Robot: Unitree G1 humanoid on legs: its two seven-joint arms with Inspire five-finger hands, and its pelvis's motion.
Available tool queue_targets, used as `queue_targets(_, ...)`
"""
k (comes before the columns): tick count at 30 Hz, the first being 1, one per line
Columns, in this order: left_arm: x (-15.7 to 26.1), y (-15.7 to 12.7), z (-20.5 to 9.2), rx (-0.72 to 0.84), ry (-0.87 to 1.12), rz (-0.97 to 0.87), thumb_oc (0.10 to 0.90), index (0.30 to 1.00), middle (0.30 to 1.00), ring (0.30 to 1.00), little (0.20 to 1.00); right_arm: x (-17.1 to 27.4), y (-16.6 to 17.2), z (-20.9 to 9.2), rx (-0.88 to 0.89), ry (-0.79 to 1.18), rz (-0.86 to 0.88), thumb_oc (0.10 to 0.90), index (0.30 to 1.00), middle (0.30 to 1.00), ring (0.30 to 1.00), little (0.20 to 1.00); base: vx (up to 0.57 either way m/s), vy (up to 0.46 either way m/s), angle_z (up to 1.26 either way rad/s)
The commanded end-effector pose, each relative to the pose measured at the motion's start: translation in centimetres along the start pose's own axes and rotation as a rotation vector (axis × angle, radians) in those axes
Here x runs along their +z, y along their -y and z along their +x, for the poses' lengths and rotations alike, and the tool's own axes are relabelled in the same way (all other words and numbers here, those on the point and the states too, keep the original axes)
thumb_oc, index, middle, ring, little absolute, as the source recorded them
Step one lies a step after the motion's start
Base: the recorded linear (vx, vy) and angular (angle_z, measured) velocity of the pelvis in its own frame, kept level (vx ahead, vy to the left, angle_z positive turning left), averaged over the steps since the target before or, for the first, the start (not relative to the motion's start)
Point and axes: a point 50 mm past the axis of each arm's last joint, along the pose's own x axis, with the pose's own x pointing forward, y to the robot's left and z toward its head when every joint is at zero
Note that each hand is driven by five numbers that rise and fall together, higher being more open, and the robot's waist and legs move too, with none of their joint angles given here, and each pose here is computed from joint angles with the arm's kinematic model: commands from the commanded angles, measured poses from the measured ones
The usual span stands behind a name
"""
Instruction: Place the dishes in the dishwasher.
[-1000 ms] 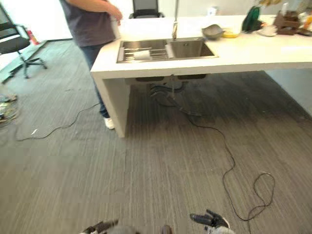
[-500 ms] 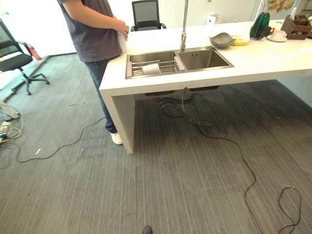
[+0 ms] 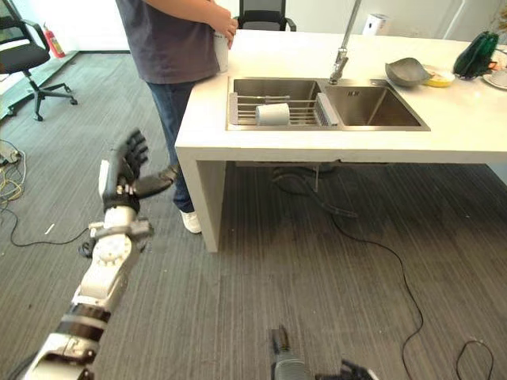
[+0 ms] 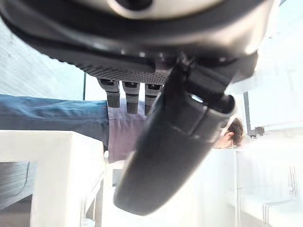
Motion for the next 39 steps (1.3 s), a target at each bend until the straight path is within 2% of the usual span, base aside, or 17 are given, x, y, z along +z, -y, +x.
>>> queue_targets(1, 3.8, 2.8, -0.9, -0.174, 0.204, -0.030, 0.800, 0.900, 0.900, 0.900, 0.900, 0.3, 1.9, 0.0, -0.075, 0.001, 0.000, 0.800, 0.900, 0.900, 0.900, 0.900, 0.22, -0.357, 0.75)
queue_targets(7, 3.8, 2.8, -1.7, -0.220, 0.194, -0.082, 0.800, 0.900, 0.900, 0.900, 0.900, 1.1, 2.1, 0.2, -0.055, -0.004, -0.155, 0.800, 0.900, 0.900, 0.900, 0.900, 0.17, -0.350, 0.19)
queue_targets(8, 4.0, 3.3, -1.5, -0.227, 0.203, -0.070, 0.800, 0.900, 0.900, 0.900, 0.900, 2.7, 2.7, 0.3, -0.082, 0.057, -0.181, 0.800, 0.900, 0.900, 0.900, 0.900, 0.15, -0.409, -0.28)
queue_targets(10, 4.5, 3.2, -1.4, -0.196, 0.247, -0.004, 0.800, 0.900, 0.900, 0.900, 0.900, 4.3, 3.3, 0.4, -0.119, 0.111, -0.147, 0.800, 0.900, 0.900, 0.900, 0.900, 0.11, -0.320, -0.37)
queue_targets(16, 4.3, 3.6, -1.2, -0.214, 0.243, 0.077, 0.800, 0.900, 0.900, 0.900, 0.900, 5.0, 6.3, 0.0, -0.202, 0.114, -0.140, 0.800, 0.900, 0.900, 0.900, 0.900, 0.08, -0.053, -0.47)
queue_targets(18, 4.3, 3.0, -1.0, -0.234, 0.277, 0.244, 0.800, 0.900, 0.900, 0.900, 0.900, 2.8, 8.0, -0.4, -0.245, 0.041, -0.129, 0.800, 0.900, 0.900, 0.900, 0.900, 0.15, 0.027, -0.60)
queue_targets(20, 6.3, 3.7, 0.5, -0.262, 0.412, 0.439, 0.800, 0.900, 0.900, 0.900, 0.900, 2.6, 7.6, -0.4, -0.220, 0.050, -0.125, 0.800, 0.900, 0.900, 0.900, 0.900, 0.11, 0.026, -0.34)
queue_targets(21, 6.3, 3.8, 0.5, -0.262, 0.413, 0.439, 0.800, 0.900, 0.900, 0.900, 0.900, 2.6, 7.6, -0.4, -0.220, 0.051, -0.124, 0.800, 0.900, 0.900, 0.900, 0.900, 0.12, 0.073, 0.05)
queue_targets(22, 6.1, 3.8, 1.3, -0.277, 0.413, 0.528, 0.800, 0.900, 0.900, 0.900, 0.900, 1.5, 7.7, -0.5, -0.225, 0.018, -0.078, 0.800, 0.900, 0.900, 0.900, 0.900, 0.08, 0.046, 0.06)
queue_targets(24, 5.9, 4.1, 1.7, -0.292, 0.397, 0.533, 0.800, 0.900, 0.900, 0.900, 0.900, 1.0, 7.7, -0.6, -0.220, -0.001, -0.065, 0.800, 0.900, 0.900, 0.900, 0.900, 0.08, 0.068, -0.37)
queue_targets(27, 6.1, 4.8, 3.7, -0.309, 0.400, 0.622, 0.800, 0.900, 0.900, 0.900, 0.900, 0.0, 7.6, -0.6, -0.171, -0.081, -0.217, 0.800, 0.900, 0.900, 0.900, 0.900, 0.08, 0.052, 0.24)
queue_targets(30, 6.0, 5.2, 5.2, -0.319, 0.375, 0.676, 0.800, 0.900, 0.900, 0.900, 0.900, -0.2, 8.0, -0.7, -0.167, -0.120, -0.269, 0.800, 0.900, 0.900, 0.900, 0.900, 0.03, 0.007, 0.10)
queue_targets(39, 3.9, 5.0, 8.2, -0.377, 0.252, 0.971, 0.800, 0.900, 0.900, 0.900, 0.900, 1.7, 8.4, -0.5, -0.171, -0.086, -0.294, 0.800, 0.900, 0.900, 0.900, 0.900, 0.05, 0.001, 0.00)
